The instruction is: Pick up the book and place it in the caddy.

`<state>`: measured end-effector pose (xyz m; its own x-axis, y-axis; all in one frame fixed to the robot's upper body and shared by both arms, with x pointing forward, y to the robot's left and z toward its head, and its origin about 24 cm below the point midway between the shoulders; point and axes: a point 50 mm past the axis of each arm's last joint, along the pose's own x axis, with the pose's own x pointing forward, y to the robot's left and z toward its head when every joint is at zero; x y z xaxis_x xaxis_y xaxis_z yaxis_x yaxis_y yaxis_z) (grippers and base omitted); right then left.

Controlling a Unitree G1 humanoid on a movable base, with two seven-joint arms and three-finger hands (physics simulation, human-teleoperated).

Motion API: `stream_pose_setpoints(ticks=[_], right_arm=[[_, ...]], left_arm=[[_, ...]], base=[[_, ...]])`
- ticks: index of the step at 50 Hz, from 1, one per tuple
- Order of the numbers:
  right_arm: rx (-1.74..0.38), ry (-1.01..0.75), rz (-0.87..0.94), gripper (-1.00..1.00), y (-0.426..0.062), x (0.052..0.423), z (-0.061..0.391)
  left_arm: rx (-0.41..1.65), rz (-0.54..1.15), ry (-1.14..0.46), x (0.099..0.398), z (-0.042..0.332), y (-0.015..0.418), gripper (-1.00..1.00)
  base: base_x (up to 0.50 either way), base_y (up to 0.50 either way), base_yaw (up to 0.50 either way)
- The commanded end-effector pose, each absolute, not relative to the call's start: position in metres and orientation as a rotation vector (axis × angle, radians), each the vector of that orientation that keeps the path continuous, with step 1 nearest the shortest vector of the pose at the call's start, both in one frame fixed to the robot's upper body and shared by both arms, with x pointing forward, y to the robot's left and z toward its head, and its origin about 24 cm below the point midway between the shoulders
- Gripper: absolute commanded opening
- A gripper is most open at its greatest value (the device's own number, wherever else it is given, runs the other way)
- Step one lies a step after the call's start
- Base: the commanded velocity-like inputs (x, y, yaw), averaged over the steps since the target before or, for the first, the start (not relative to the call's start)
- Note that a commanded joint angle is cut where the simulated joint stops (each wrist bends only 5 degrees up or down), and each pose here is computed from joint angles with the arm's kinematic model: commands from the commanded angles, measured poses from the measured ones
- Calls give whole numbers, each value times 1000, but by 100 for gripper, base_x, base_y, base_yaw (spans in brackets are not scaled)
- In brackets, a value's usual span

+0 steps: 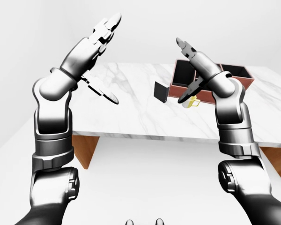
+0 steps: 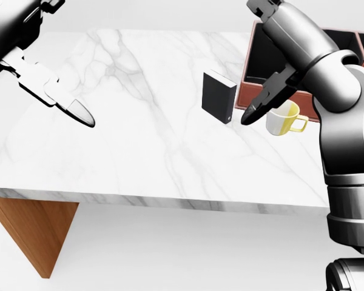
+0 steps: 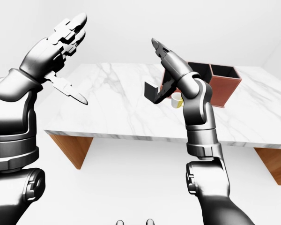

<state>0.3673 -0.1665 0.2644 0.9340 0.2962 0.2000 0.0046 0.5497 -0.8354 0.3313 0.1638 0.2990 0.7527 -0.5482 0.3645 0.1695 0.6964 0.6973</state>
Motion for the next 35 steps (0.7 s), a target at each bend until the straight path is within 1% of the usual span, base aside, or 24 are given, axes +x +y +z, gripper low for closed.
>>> stream_pose_setpoints(ticks=[1, 35], right_arm=[[-970, -339, 206, 100, -166, 365, 264], [-967, -325, 207, 100, -166, 365, 257]], left_arm=[[690, -429, -601, 331, 299, 162, 100], [693, -436, -603, 330, 299, 161, 100]], base=[[20, 2, 0], [31, 0, 0]])
